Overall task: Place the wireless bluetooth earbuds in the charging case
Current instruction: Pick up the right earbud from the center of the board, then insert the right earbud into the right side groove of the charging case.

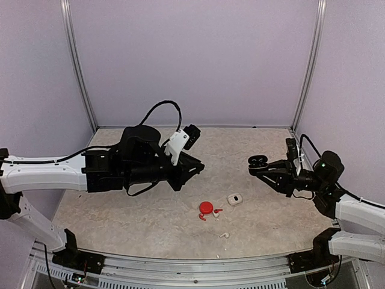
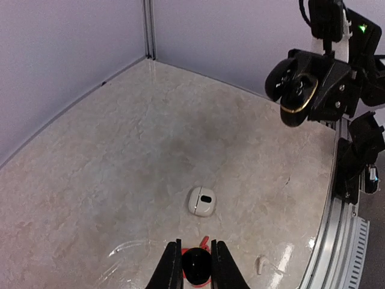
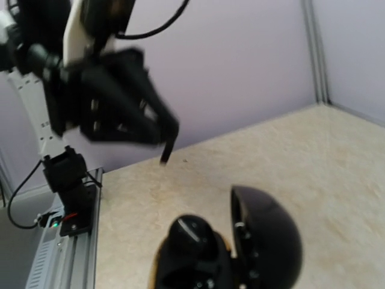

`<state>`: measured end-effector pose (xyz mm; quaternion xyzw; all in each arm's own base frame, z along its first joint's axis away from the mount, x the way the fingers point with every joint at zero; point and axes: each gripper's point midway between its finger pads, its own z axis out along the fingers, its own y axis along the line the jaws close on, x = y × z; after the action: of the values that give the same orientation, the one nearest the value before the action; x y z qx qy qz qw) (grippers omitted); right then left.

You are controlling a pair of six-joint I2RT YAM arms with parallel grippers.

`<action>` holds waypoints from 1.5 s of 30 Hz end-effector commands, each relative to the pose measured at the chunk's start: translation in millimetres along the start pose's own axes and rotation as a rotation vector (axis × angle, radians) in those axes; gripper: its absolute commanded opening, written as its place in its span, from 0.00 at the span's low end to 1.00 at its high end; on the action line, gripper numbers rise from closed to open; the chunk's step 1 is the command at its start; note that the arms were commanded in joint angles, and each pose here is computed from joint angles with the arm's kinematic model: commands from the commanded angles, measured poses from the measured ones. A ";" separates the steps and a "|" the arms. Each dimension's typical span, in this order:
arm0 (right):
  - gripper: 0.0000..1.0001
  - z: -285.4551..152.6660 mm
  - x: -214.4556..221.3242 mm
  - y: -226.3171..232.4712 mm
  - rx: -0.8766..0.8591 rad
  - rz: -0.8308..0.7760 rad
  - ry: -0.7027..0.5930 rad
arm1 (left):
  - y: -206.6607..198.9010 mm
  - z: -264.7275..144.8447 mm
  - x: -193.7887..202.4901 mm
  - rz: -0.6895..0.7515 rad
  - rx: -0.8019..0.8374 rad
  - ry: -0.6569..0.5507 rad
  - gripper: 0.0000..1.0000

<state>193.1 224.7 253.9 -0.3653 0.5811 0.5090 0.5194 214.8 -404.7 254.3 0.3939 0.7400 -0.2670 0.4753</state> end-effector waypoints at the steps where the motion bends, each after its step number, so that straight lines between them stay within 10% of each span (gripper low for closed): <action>1: 0.00 9.5 -20.4 20.9 -0.049 -0.209 -0.077 | -29.5 -24.2 -59.5 0.090 0.065 -0.264 0.11; 12: 0.00 37.8 -17.8 48.5 -0.142 -0.333 -0.098 | -78.4 -57.9 -119.2 0.208 0.177 -0.555 0.11; 45: 0.00 53.8 -40.1 71.4 -0.120 -0.304 -0.186 | -129.5 3.3 -111.8 0.290 0.217 -0.493 0.11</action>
<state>148.7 290.0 285.8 -0.4438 0.4607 0.4850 0.5963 132.4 -510.6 350.2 0.4733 0.5072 -0.3670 0.6197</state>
